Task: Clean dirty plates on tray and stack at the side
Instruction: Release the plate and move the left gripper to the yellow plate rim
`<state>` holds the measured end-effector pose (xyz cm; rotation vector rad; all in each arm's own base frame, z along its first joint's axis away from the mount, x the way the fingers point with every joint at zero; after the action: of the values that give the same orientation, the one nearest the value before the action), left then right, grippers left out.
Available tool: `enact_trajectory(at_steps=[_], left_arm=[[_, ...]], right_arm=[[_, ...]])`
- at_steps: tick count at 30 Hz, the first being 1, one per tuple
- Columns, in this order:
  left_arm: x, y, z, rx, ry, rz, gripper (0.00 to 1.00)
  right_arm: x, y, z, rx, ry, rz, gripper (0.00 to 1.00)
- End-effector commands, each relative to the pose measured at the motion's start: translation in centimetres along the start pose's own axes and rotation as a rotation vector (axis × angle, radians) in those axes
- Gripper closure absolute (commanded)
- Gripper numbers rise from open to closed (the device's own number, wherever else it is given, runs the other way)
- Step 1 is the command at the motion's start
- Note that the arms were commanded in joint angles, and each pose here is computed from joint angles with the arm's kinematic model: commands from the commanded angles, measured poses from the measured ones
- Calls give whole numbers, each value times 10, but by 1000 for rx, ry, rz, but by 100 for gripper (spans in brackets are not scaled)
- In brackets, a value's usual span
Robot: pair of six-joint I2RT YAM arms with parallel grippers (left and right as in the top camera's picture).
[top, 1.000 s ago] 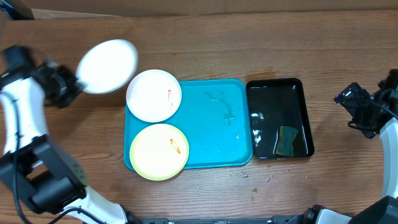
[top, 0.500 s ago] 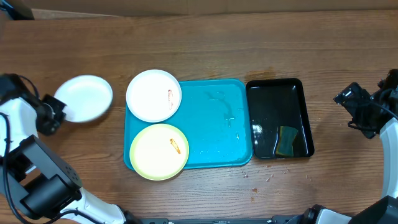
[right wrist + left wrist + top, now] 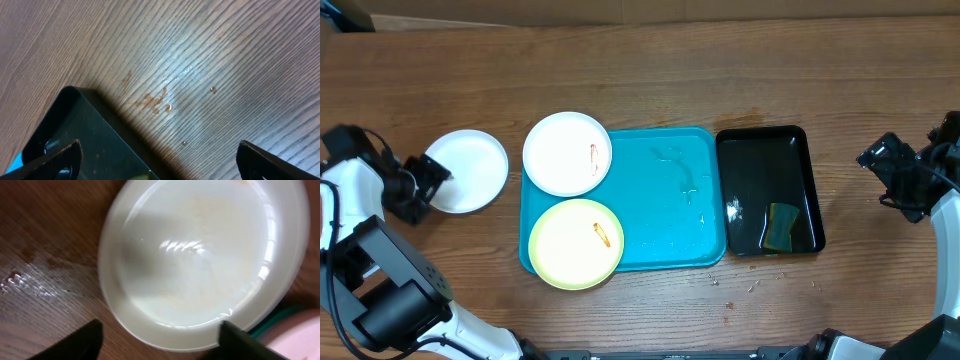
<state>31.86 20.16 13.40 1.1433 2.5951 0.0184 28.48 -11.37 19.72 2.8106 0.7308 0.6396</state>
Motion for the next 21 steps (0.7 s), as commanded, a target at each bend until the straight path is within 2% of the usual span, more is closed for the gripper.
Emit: enact_trajectory(at_steps=[1, 7, 15, 21], left_arm=[[-42, 11, -28, -38, -123, 165, 35], [-84, -27, -21, 122, -93, 289, 40], [-138, -110, -9, 402, 12, 558, 43], [-170, -159, -32, 465, 24, 702, 46]], right_arm=[[4, 6, -7, -32, 11, 4, 0], [4, 6, -7, -32, 11, 3, 0], [4, 6, -7, -32, 11, 3, 0], [4, 6, -7, -32, 11, 3, 0]])
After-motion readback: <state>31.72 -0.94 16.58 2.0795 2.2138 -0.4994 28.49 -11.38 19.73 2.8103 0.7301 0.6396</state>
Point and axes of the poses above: each gripper's point midway between its finger pads, its own z axis out along the fingers, its own x axis along the line the jaws close on, y = z × x, the point moved 7 cm from there along -z, back along the fingers, and after that the axes turned 12 degrees about z, right-handed, at the moved point
